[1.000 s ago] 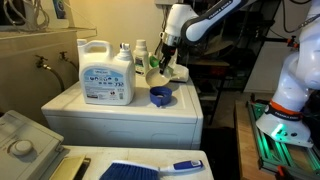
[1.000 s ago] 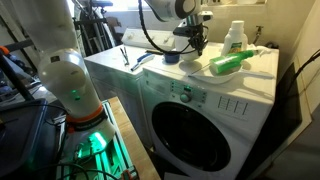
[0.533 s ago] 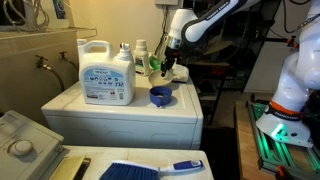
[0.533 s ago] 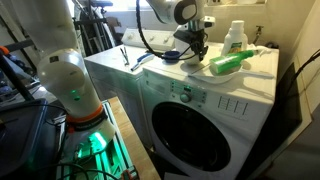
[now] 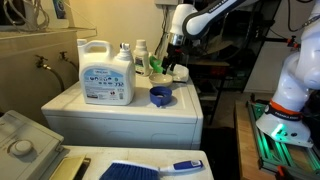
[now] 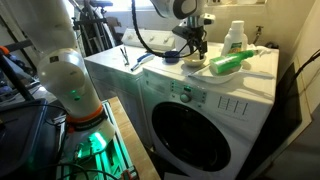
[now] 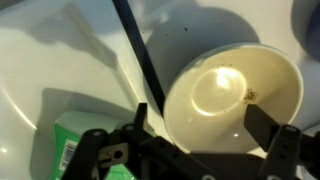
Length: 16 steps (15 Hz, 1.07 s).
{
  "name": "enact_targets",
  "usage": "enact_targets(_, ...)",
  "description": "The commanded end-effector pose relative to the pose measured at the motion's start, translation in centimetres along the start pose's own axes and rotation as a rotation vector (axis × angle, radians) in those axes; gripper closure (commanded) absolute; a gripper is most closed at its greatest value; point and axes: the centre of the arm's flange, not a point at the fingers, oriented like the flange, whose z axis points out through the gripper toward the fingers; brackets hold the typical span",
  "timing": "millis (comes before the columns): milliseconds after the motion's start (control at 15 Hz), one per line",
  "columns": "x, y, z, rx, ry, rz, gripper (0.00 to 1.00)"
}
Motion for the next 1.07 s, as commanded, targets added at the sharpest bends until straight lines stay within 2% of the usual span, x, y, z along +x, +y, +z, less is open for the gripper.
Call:
enact_targets(0,-0.3,-0.9,-3.6,-0.039,-0.041,0.041,0.00)
enact_targets(200,-0.1,-1.9,-7.1,-0.111,-0.077,0.154,0.00)
enact_targets(400,0.0,-3.1,-9.7,-0.139,-0.124,0.253,0.00)
enact_targets(667,-0.1,-5.4,-11.6,-0.146,-0.184,0.273,0.00)
enact_targets(733,-0.3,-4.6,-11.0,-0.143,-0.151,0.248,0.00)
enact_targets(1000,-0.3,-5.5,-11.5,-0.147,-0.160,0.251,0.00)
